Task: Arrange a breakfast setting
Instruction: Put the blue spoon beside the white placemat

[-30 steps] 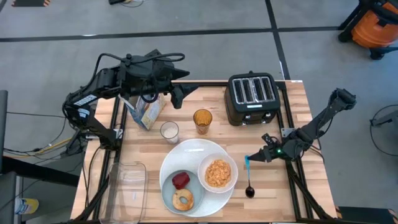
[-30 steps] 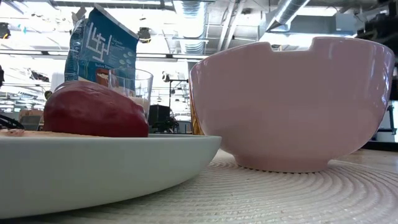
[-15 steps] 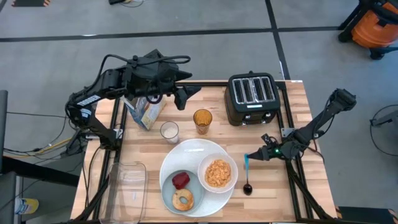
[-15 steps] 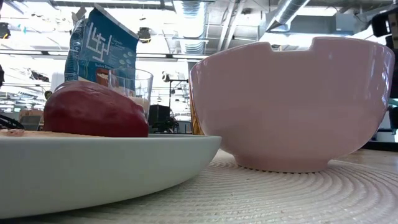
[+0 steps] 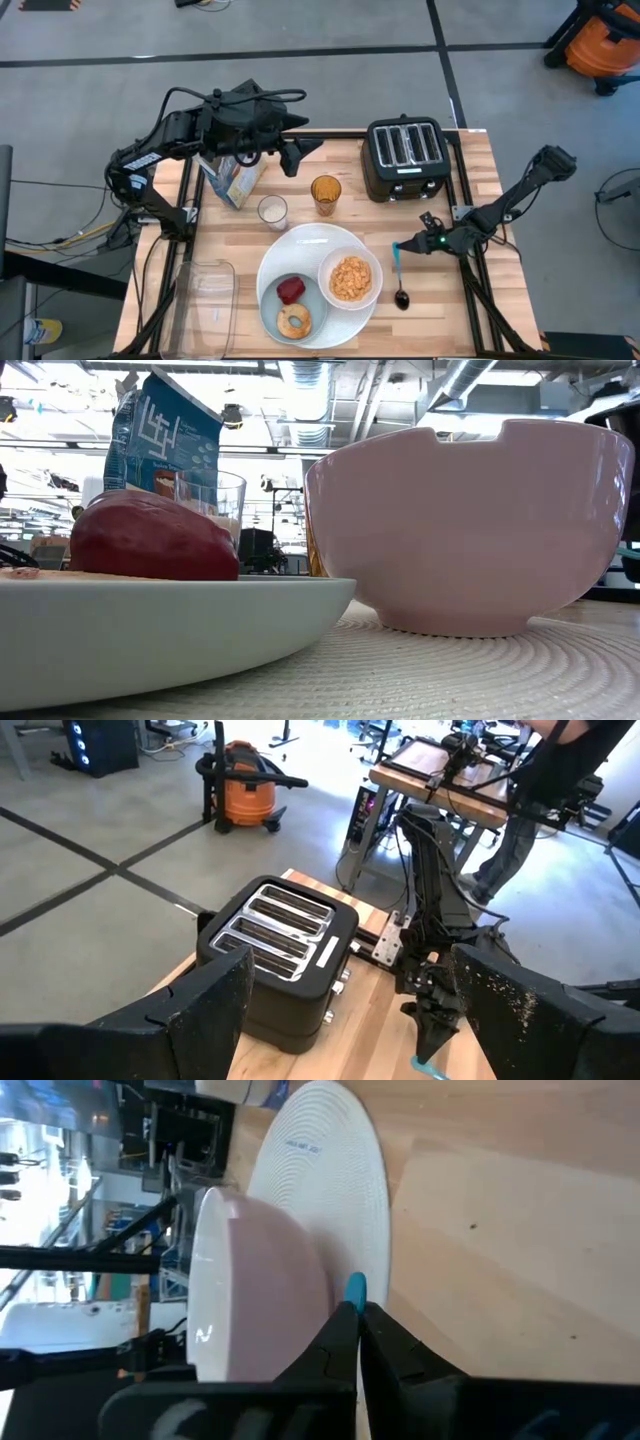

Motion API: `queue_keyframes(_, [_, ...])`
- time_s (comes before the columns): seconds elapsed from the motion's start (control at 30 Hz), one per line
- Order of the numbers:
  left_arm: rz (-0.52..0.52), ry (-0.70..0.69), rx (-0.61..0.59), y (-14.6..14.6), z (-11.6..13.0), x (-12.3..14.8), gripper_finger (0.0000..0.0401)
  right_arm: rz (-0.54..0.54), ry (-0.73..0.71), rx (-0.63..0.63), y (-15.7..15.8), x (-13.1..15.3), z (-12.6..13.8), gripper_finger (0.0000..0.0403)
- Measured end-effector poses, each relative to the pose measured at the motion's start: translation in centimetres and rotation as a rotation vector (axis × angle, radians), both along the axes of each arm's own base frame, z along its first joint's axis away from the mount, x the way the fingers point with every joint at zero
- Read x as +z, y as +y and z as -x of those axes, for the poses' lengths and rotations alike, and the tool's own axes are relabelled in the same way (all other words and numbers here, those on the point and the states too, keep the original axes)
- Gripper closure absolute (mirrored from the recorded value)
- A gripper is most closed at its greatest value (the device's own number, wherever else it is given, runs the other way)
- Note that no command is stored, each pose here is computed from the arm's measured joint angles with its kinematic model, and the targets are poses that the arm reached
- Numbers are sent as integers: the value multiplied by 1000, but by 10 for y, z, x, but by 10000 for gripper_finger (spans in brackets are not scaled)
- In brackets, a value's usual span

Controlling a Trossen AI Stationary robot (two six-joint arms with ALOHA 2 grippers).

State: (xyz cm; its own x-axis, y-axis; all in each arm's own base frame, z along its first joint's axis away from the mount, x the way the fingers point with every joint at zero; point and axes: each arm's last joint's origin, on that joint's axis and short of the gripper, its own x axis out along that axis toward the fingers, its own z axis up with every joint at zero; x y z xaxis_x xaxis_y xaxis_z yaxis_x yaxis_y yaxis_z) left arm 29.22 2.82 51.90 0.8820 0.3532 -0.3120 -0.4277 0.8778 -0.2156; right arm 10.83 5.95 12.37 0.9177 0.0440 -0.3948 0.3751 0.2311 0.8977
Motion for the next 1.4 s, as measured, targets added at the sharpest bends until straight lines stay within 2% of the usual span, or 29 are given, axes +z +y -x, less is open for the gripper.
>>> queue_keyframes(0.17, [0, 0, 1, 0, 0, 0, 79, -2, 8, -16, -2, -1, -1, 386])
queue_keyframes(0.4, [0, -1, 1, 0, 0, 0, 79, -165, -44, -90, -2, 5, -4, 386])
queue_keyframes(0.5, [0, -1, 1, 0, 0, 0, 79, -193, -66, -134, -2, 10, -5, 386])
queue_keyframes(0.87, [-7, 1, -1, 0, 0, 0, 79, -110, 54, -163, 0, -6, -9, 386])
queue_keyframes(1.17, [-11, 3, 18, 6, 1, 0, 79, -100, 106, -177, 2, -15, -11, 386])
queue_keyframes(1.4, [-11, 3, 37, 11, 2, 0, 79, -156, 139, -225, 3, -20, -12, 386])
